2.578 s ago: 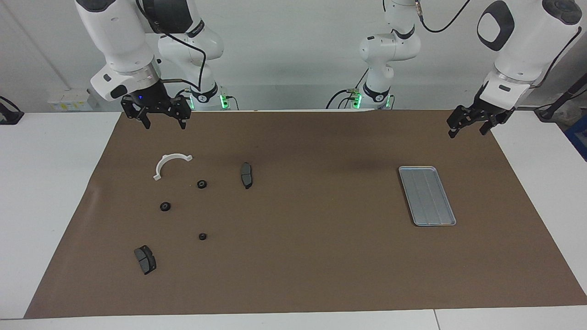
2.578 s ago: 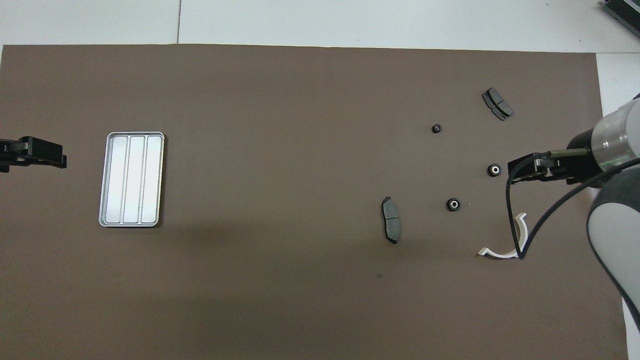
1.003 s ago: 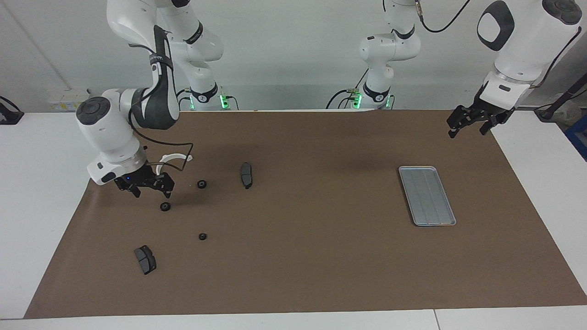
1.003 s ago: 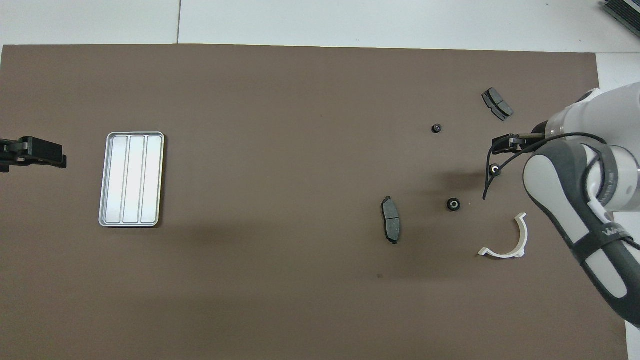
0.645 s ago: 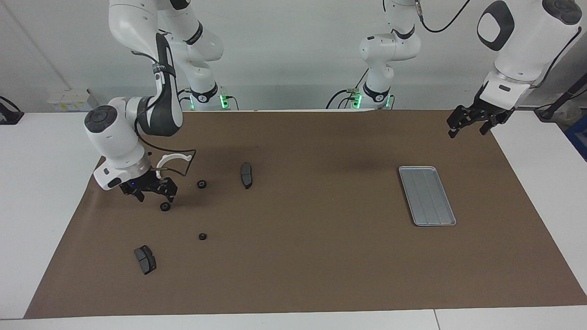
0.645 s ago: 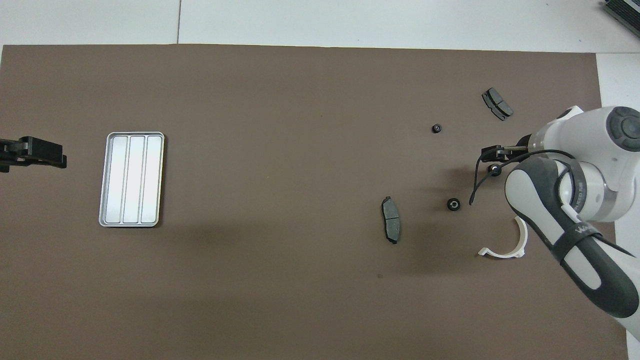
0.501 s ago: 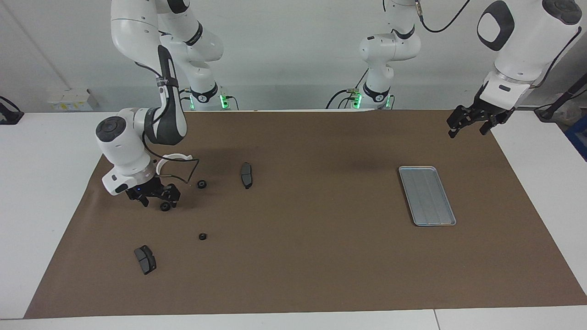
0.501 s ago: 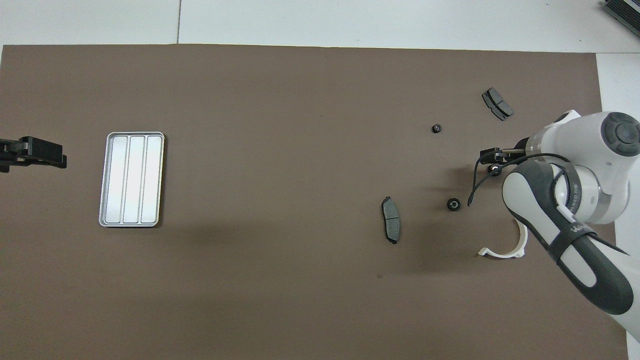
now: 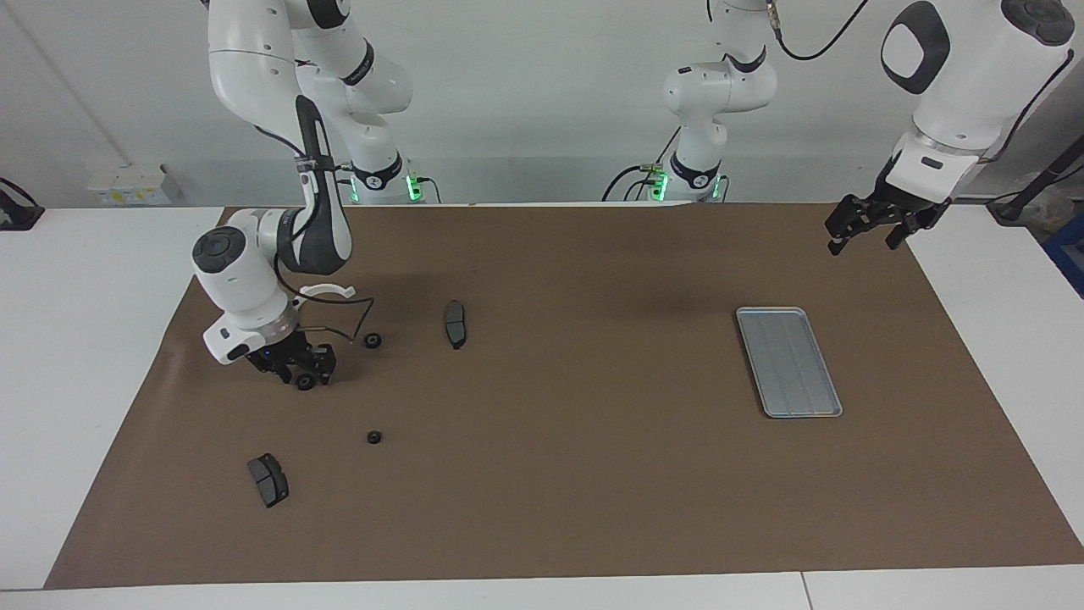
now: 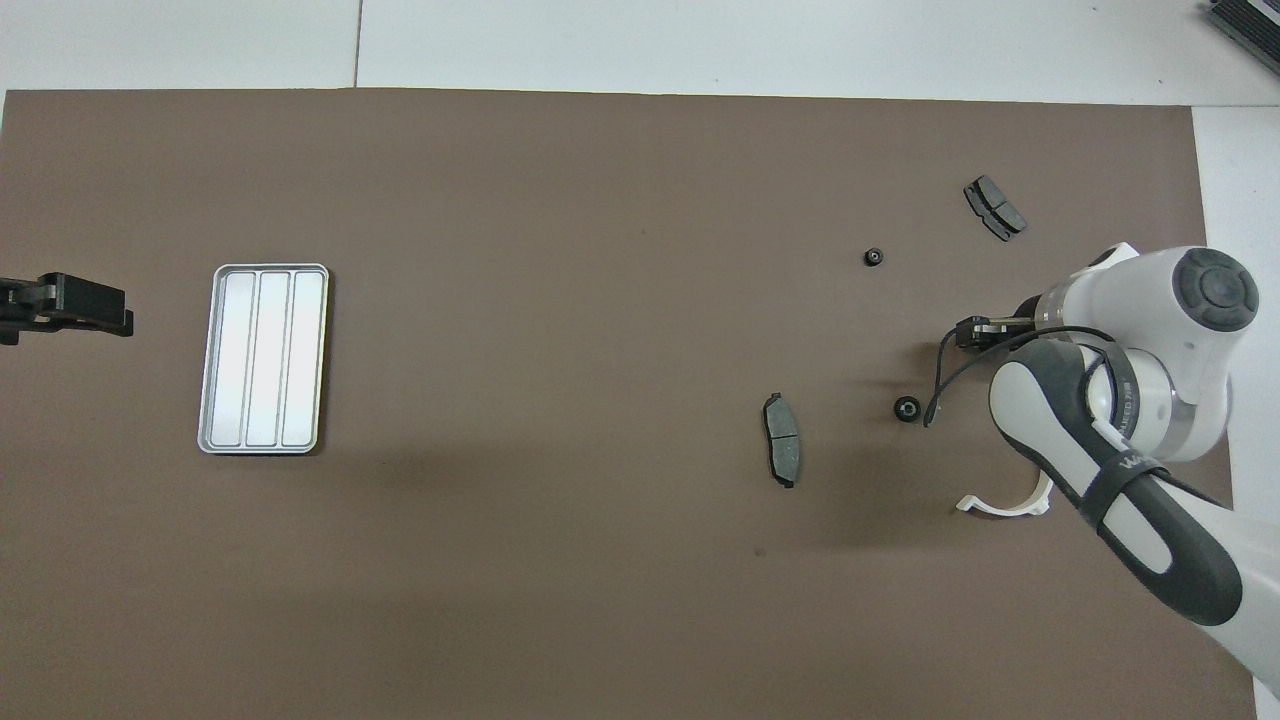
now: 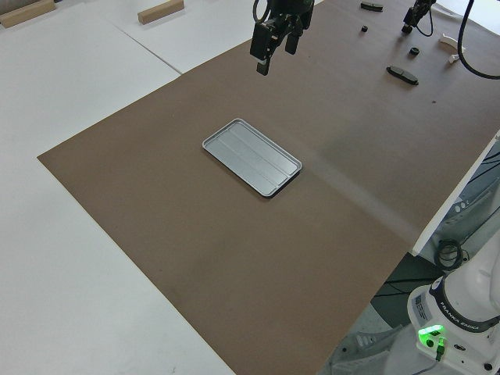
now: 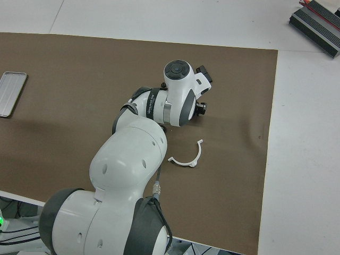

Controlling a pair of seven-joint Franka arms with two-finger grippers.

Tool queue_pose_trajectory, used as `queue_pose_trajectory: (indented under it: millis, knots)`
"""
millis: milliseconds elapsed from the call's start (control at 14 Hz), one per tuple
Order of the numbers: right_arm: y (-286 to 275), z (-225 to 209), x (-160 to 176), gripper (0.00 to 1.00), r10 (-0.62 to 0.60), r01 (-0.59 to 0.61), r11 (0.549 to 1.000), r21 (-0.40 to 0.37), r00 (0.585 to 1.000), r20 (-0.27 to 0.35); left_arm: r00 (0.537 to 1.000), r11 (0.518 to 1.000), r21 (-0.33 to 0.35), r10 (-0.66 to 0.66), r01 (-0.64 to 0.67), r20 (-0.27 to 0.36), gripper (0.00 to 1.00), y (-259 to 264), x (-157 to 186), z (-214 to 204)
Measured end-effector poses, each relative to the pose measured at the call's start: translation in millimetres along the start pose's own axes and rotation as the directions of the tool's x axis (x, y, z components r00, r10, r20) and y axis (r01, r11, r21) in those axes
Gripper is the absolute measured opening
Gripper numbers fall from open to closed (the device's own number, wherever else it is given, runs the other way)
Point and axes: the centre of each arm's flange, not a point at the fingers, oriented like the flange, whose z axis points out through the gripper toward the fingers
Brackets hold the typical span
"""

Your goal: Pick bearing gear from pile to tray

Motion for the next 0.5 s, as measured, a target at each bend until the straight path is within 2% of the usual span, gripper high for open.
queue_pose_trajectory:
  millis: [143,501]
  knots:
    - [0.0,-1.1,1.3,0.35,-0.007,0.007,1.000,0.000,1.000,-0.014,1.000,1.000,0.000,0.000,0.000,0.000,1.00,0.0,0.0,0.0]
    - [-7.0,-7.0,3.5,0.34,-0.020,0.020,1.000,0.002,0.999,-0.028,1.000,1.000,0.000,0.000,0.000,0.000,1.00,0.0,0.0,0.0]
